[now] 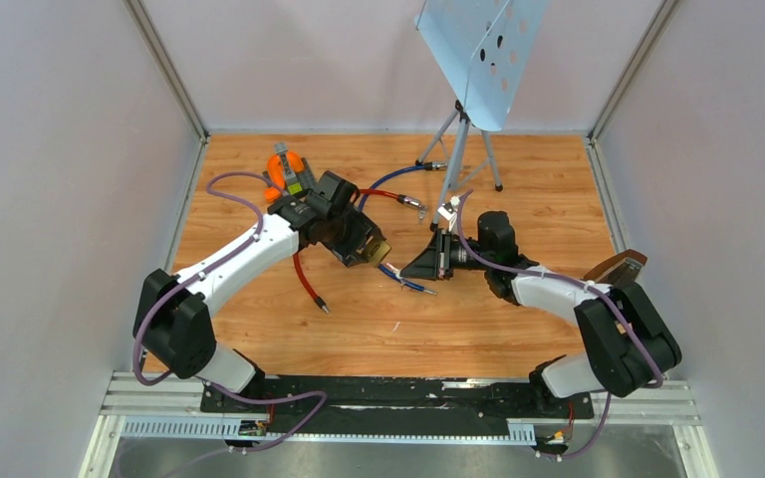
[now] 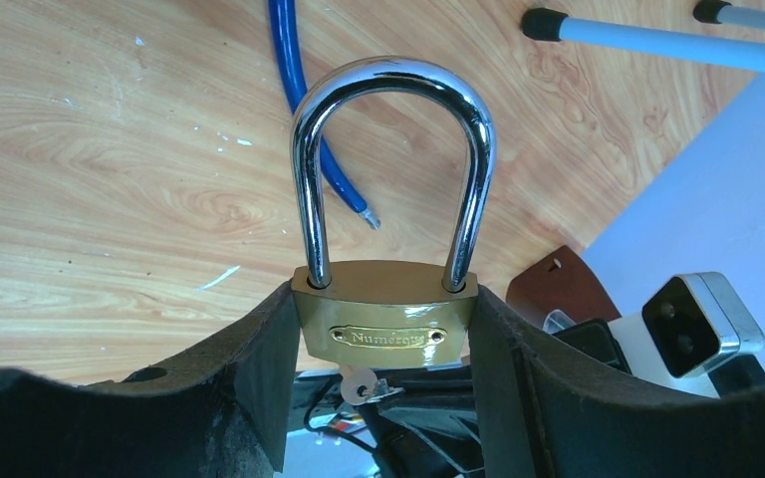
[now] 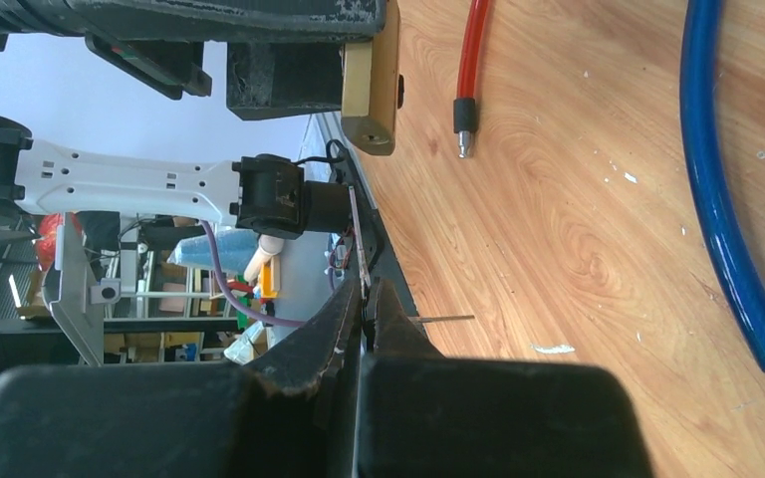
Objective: Unlock with the key
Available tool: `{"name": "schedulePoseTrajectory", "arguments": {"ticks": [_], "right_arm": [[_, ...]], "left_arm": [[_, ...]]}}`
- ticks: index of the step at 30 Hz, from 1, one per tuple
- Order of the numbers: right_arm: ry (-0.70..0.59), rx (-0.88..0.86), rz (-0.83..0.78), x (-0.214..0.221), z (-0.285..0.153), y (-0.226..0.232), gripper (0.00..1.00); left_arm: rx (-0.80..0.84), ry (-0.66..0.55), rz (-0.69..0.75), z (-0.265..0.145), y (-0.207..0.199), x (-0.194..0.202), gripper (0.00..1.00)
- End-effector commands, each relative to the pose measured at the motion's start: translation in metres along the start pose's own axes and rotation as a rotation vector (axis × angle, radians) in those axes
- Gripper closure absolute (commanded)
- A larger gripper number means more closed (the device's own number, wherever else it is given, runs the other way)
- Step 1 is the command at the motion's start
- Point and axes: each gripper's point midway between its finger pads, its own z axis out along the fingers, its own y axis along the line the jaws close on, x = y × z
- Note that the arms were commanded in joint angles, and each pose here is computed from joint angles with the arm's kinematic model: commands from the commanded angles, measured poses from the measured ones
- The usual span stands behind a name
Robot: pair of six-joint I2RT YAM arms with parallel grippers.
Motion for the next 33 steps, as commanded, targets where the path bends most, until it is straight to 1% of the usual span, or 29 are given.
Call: {"name": "schedulePoseTrajectory", "arguments": {"ticks": [1, 18, 33], "right_arm": [[-0.035, -0.066, -0.069, -0.018, 0.005, 0.022, 1.00], [-0.095, -0.035, -0.061, -0.031, 0.008, 0.017, 1.00], [-0.148, -0.005, -0.111, -0.040, 0.004, 0.021, 1.00]], "left_arm": [[0.174, 0.003, -0.006, -0.035, -0.043, 0.000, 0.90], [0.199, 0.020, 0.006, -0.037, -0.044, 0.005, 0.89], [0.198, 0.012, 0.011, -0.035, -0.046, 0.003, 0.89]]}}
